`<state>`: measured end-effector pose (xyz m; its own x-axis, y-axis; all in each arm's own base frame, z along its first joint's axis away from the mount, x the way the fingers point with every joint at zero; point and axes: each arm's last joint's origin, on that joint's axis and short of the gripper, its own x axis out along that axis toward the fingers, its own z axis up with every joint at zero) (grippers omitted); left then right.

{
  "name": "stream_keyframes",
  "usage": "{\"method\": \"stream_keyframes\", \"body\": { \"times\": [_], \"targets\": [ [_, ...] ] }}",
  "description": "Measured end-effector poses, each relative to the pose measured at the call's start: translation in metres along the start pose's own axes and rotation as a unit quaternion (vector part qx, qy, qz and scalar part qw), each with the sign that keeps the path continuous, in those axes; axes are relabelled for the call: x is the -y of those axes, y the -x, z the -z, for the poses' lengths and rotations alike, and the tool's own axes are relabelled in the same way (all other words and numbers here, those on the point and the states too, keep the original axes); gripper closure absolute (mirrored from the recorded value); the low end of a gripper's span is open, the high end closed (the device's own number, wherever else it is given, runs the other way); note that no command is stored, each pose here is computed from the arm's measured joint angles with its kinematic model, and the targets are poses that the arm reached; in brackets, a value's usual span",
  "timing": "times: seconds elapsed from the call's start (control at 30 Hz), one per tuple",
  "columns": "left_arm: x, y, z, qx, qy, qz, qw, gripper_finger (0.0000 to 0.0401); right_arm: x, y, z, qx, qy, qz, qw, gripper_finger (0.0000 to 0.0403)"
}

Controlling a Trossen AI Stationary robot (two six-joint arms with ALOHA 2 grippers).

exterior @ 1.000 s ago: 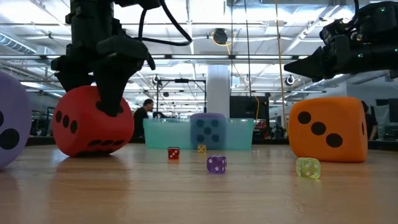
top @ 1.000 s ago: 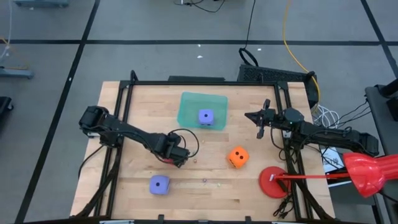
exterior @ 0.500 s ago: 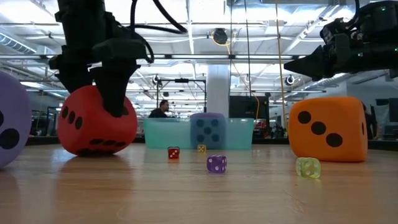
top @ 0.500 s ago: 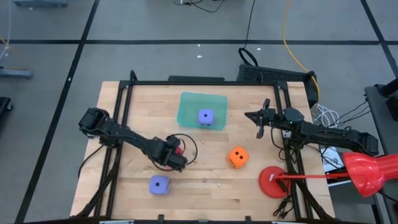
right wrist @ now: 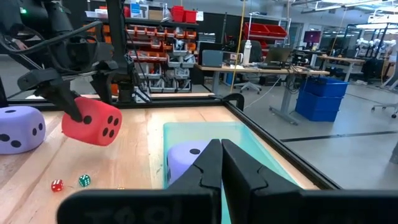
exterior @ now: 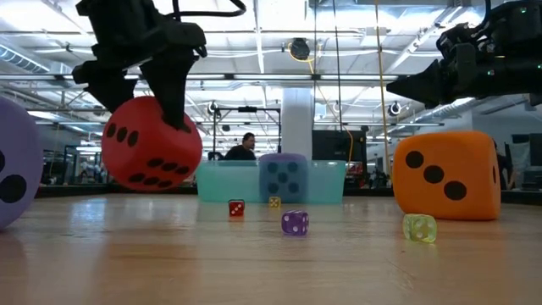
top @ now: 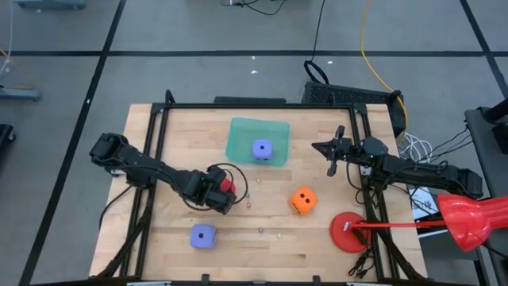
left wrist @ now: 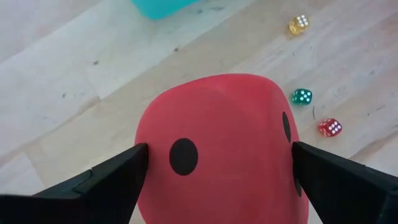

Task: Pick & Place Dice
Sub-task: Put the large red dice into the blue bin

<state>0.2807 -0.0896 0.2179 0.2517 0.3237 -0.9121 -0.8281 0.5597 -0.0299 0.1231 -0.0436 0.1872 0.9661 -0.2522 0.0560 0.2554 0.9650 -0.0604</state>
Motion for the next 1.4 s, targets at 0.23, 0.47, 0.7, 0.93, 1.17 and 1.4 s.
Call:
{"method": "stream_keyframes", "body": {
  "times": [0.23, 0.47, 0.7, 0.93, 1.17, 1.4],
  "targets": [
    [-0.004, 0.006, -0.008, 0.041, 0.004, 0.001, 0.999, 0.0003, 0.0, 0.0, 0.0, -0.001, -0.004, 0.0, 1.0, 0.0403],
    [-0.019, 0.038, -0.029, 0.09, 0.033, 0.064, 0.993, 0.0002, 0.0, 0.0, 0.001, -0.004, -0.005, 0.0, 1.0, 0.0403],
    [-0.039, 0.064, -0.054, 0.152, 0.064, 0.115, 0.98, 0.0002, 0.0, 0.0, 0.001, -0.003, -0.005, 0.0, 1.0, 0.0403],
    [-0.05, 0.059, -0.093, 0.19, 0.053, 0.123, 0.973, 0.0002, 0.0, 0.0, 0.0, -0.002, -0.003, 0.0, 1.0, 0.0403],
    [-0.06, 0.054, -0.131, 0.244, 0.038, 0.148, 0.958, 0.0002, 0.0, 0.0, -0.001, 0.004, -0.002, 0.0, 1.0, 0.0403],
    [-0.07, 0.046, -0.153, 0.254, 0.047, 0.152, 0.954, 0.0002, 0.0, 0.0, -0.001, 0.003, -0.009, 0.0, 1.0, 0.0403]
  ]
}}
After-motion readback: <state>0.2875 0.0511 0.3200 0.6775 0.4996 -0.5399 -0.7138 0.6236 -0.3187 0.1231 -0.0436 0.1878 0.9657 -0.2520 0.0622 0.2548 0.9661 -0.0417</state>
